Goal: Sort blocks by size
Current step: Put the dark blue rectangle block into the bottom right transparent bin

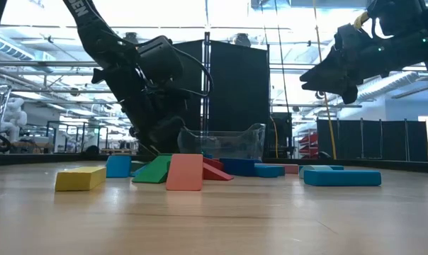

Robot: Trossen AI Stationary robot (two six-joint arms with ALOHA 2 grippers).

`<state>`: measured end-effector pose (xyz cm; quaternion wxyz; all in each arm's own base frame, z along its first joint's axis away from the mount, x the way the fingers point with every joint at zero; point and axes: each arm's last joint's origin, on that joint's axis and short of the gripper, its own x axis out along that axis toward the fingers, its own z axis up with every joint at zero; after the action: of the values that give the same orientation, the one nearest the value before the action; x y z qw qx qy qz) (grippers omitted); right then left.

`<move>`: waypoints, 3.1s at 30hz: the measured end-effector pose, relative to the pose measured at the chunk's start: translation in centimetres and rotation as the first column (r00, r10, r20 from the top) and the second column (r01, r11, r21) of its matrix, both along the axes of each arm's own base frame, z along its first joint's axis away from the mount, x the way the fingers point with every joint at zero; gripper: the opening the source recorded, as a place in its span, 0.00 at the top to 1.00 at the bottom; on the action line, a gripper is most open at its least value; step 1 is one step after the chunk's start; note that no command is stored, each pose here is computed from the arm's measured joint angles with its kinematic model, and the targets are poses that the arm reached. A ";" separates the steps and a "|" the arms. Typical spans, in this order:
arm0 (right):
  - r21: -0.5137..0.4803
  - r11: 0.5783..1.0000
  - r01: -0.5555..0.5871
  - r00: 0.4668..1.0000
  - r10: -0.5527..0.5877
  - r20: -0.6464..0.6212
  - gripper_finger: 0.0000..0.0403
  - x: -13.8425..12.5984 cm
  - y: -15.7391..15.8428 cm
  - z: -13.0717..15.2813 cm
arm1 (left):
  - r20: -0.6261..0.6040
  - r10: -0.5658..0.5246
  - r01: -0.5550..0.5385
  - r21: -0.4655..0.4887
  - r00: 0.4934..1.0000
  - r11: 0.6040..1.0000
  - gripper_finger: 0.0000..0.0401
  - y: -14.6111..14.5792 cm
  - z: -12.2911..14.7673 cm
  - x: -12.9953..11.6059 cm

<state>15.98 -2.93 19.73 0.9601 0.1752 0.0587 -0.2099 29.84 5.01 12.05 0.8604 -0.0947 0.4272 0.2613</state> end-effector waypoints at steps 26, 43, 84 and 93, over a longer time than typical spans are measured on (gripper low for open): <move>0.002 1.000 0.000 1.000 0.000 -0.011 0.67 0.0 0.0 -0.1 | 0.008 0.013 -0.013 -0.023 1.000 1.000 0.54 -0.1 0.0 0.0; 0.019 1.000 0.003 1.000 -0.003 -0.019 0.67 -0.1 0.0 -0.2 | 0.019 -0.018 0.017 0.013 1.000 1.000 0.65 -1.4 0.5 0.1; -0.573 0.671 -0.471 0.854 0.184 -0.487 0.52 8.2 6.8 3.1 | 0.452 -0.308 0.425 -0.182 0.837 0.887 0.66 -4.4 11.8 1.6; -0.614 0.590 -0.524 0.820 0.157 -0.550 0.54 10.3 7.2 2.6 | 0.488 -0.304 0.444 -0.201 0.819 0.873 0.66 -4.5 12.7 1.9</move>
<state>26.30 4.26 22.29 0.9279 -0.2988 0.2162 -0.0549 31.77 0.52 24.77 0.9436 -0.1965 0.2663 -0.0124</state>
